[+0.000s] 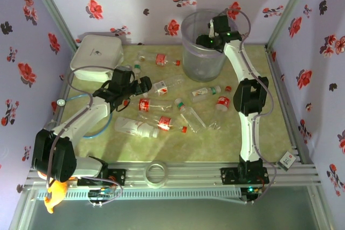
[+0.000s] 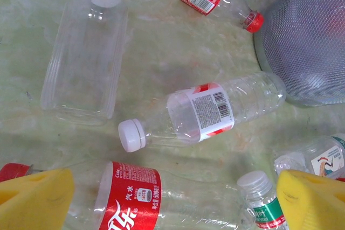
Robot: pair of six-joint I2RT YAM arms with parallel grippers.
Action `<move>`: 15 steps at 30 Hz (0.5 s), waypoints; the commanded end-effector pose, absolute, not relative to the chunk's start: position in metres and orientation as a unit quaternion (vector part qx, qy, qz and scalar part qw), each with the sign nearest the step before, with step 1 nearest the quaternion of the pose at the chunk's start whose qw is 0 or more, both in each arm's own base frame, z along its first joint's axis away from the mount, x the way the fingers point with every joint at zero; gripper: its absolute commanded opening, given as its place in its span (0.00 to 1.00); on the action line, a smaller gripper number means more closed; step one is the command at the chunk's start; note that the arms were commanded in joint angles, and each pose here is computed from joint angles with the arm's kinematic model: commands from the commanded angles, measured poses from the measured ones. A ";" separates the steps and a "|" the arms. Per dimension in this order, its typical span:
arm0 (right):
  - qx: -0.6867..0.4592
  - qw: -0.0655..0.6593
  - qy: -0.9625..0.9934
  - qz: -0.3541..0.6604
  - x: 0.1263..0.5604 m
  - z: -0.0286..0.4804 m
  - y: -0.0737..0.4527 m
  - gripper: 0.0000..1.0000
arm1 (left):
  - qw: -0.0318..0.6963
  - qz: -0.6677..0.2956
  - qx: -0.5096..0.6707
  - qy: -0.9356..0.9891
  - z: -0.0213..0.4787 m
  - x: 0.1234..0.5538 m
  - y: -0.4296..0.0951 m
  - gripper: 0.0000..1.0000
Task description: Put the plastic bottles in the bin
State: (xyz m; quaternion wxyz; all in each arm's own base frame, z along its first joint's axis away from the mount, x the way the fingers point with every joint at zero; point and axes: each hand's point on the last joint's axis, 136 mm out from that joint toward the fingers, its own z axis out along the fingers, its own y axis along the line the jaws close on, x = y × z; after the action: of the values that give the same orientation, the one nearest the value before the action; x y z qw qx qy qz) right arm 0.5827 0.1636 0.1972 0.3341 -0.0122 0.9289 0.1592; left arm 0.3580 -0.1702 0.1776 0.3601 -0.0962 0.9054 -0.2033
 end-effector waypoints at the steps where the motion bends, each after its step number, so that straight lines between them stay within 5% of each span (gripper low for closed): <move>1: -0.022 0.336 0.930 0.150 0.583 0.202 0.166 0.78 | 0.363 -0.212 -0.092 0.903 0.182 0.361 -0.177 0.97; 15: -0.034 0.450 0.877 0.162 0.572 0.332 0.165 0.91 | 0.363 -0.211 -0.089 0.903 0.183 0.361 -0.177 0.97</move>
State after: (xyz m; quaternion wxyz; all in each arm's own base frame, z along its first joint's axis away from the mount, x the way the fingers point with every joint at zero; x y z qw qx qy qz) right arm 0.5850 0.1700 0.2888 0.4157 -0.0319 0.8930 0.1695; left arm 0.3581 -0.1702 0.1770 0.3596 -0.0961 0.9057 -0.2029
